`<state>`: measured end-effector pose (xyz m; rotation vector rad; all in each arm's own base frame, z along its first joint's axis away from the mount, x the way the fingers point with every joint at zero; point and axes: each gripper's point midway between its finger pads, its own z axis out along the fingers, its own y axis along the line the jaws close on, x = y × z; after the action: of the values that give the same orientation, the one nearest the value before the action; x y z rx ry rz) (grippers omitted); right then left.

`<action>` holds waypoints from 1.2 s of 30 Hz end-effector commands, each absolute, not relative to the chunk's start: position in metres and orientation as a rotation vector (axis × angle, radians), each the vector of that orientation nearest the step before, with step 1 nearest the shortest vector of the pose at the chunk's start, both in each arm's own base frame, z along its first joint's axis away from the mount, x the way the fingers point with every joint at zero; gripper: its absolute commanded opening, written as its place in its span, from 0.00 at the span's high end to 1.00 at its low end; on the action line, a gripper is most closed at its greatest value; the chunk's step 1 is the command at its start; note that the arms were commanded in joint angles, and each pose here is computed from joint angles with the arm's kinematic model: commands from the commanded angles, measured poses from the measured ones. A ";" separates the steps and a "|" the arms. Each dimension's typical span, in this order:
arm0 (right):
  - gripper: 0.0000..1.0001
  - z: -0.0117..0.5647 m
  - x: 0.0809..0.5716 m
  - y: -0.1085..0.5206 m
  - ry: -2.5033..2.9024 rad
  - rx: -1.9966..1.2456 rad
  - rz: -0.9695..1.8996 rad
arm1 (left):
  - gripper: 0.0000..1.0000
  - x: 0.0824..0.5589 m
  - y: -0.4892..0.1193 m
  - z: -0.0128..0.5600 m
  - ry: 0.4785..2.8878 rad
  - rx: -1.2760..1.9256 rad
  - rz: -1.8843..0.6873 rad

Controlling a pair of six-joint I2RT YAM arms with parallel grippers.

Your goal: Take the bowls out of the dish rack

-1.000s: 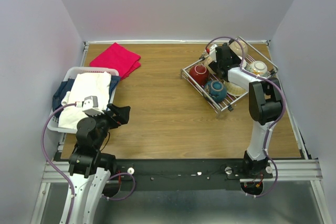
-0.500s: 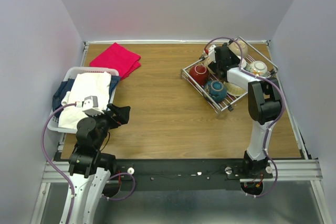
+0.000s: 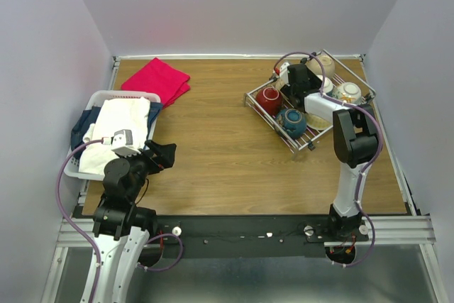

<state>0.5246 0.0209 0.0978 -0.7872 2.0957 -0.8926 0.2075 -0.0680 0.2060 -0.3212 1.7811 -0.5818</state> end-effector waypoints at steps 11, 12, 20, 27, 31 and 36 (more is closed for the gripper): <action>0.09 0.120 0.535 0.013 2.059 -0.697 -0.891 | 0.01 0.207 -0.067 0.208 1.782 -0.334 -0.577; 0.09 0.121 0.536 0.014 2.059 -0.695 -0.887 | 0.01 0.207 -0.067 0.209 1.781 -0.333 -0.578; 0.08 0.131 0.539 0.014 2.045 -0.679 -0.886 | 0.01 0.207 -0.066 0.209 1.780 -0.337 -0.576; 0.08 0.139 0.540 0.013 2.032 -0.664 -0.882 | 0.01 0.207 -0.066 0.208 1.779 -0.338 -0.575; 0.08 0.145 0.541 0.010 2.017 -0.645 -0.882 | 0.01 0.207 -0.066 0.209 1.778 -0.338 -0.575; 0.08 0.149 0.543 0.009 2.019 -0.615 -0.836 | 0.01 0.207 -0.065 0.209 1.776 -0.341 -0.574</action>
<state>0.5263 0.0189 0.1035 -0.7705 2.1013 -0.8762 0.2081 -0.0682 0.2045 -0.3263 1.7884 -0.5827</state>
